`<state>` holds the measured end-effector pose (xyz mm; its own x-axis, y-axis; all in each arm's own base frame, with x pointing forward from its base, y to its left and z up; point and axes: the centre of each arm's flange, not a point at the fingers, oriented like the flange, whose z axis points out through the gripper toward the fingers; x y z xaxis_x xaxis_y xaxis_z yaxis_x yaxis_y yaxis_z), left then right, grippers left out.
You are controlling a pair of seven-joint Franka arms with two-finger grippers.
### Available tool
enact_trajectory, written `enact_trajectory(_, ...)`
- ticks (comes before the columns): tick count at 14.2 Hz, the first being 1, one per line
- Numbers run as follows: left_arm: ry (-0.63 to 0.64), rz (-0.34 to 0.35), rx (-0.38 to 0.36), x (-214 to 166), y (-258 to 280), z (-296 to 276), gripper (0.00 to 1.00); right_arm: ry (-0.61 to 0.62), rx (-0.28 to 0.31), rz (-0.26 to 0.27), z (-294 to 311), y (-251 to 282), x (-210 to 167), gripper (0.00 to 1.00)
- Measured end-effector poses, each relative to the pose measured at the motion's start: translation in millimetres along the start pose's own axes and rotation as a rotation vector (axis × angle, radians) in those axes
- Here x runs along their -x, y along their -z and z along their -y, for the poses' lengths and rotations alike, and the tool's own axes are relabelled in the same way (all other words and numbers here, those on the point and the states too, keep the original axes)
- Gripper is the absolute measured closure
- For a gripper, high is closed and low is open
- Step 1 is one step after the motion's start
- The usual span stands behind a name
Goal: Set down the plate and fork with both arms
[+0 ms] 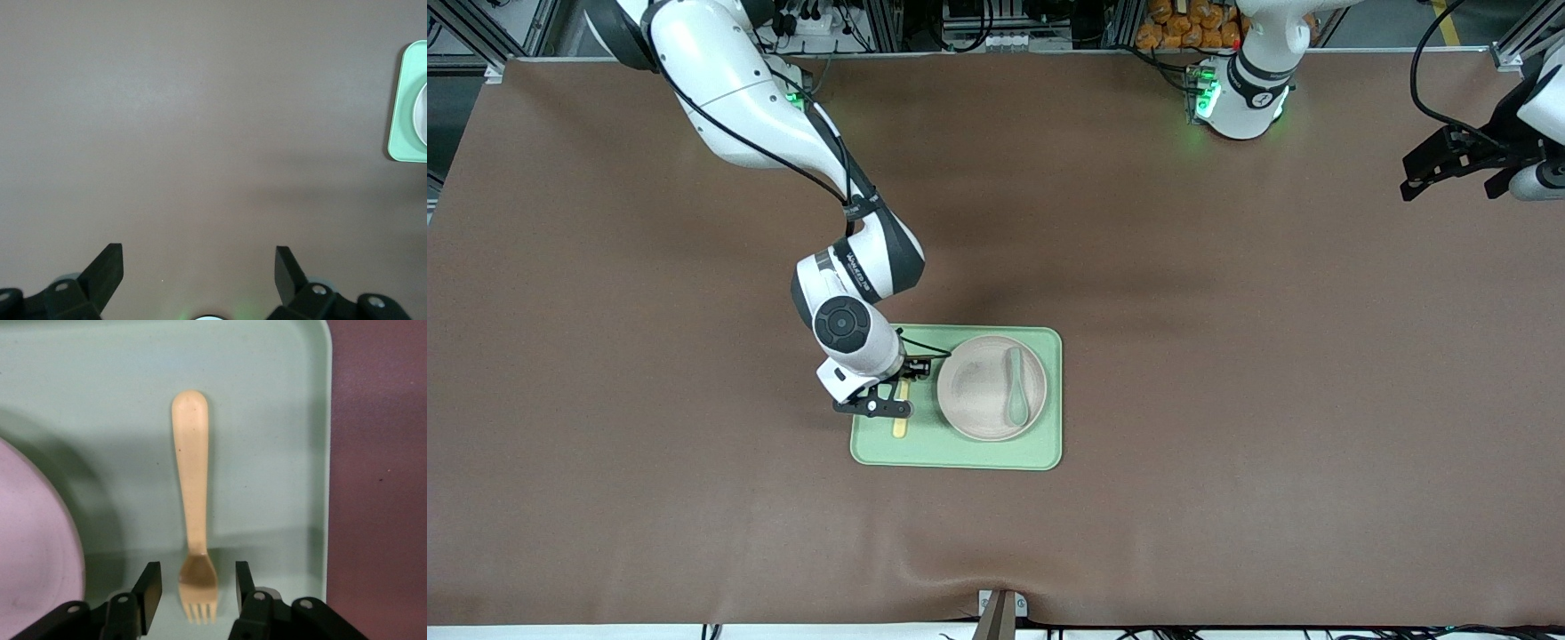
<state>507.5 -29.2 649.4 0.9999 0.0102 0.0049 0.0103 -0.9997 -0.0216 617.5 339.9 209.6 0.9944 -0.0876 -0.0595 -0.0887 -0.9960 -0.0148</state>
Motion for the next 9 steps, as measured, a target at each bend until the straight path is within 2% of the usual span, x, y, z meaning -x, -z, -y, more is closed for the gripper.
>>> enact_trajectory(4, 0.0, 0.003, -0.001, -3, -2, 1, 0.0, 0.018, -0.014, -0.023, -10, 52, -12, 0.41)
enact_trajectory(5, 0.001, 0.005, -0.006, -4, -3, 2, 0.0, 0.019, -0.013, -0.021, -16, 71, -16, 0.36)
enact_trajectory(7, 0.0, 0.005, -0.011, -5, -3, 2, 0.0, 0.009, -0.012, -0.015, -31, 106, -21, 0.2)
enact_trajectory(8, 0.0, 0.004, -0.011, -5, -3, 2, 0.0, 0.002, -0.012, -0.012, -40, 124, -23, 0.2)
enact_trajectory(9, 0.0, 0.004, -0.011, -5, -3, 2, 0.0, -0.008, -0.014, -0.01, -49, 140, -24, 0.14)
